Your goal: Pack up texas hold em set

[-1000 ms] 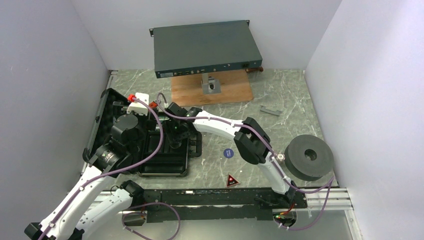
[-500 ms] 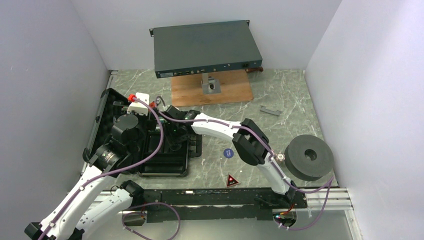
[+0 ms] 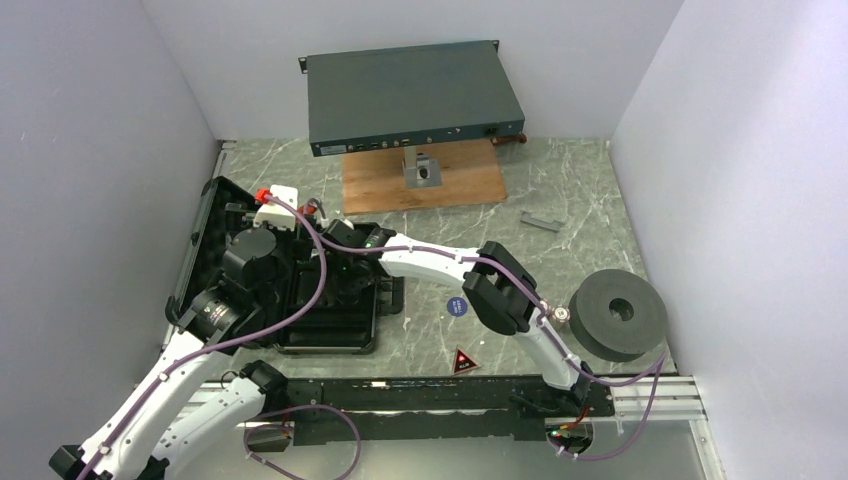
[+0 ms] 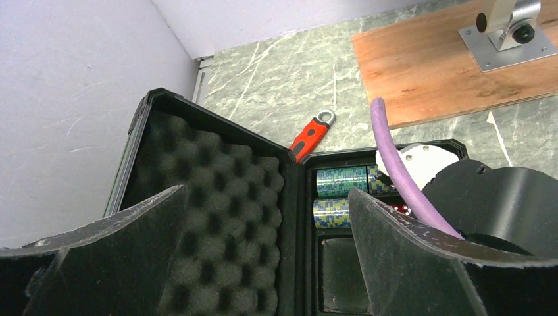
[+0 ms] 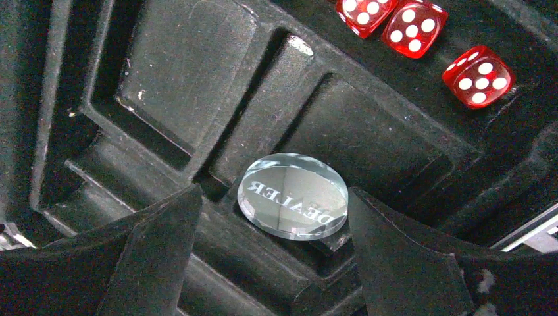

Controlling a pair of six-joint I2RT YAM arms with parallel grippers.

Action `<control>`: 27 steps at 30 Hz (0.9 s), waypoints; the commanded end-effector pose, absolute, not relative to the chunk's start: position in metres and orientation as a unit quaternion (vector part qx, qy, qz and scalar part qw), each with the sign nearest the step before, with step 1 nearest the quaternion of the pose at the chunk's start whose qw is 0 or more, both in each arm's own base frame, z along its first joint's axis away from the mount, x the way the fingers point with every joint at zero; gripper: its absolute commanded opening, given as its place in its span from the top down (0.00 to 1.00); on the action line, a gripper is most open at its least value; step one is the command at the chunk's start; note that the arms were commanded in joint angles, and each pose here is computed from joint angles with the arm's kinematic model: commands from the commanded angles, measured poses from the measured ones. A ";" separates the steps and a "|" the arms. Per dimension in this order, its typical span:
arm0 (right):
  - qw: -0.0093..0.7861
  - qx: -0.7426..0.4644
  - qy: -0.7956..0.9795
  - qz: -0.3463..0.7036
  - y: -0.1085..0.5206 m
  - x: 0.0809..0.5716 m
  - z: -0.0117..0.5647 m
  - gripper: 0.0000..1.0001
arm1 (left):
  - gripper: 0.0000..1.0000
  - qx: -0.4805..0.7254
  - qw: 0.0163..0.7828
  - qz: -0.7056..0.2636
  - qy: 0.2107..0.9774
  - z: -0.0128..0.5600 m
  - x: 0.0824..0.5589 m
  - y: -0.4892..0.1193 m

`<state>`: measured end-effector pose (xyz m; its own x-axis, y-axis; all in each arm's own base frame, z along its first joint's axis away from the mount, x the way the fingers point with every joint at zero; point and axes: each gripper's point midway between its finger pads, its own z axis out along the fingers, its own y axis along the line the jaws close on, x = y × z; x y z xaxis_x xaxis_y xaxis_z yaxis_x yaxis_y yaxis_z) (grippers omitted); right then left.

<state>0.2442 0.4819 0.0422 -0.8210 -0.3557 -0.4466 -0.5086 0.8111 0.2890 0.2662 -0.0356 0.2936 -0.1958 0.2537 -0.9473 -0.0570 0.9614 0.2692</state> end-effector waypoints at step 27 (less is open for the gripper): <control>0.196 -0.266 0.886 0.324 0.513 0.231 0.105 0.65 | 0.01 0.009 0.637 0.159 0.754 0.305 0.263 -0.014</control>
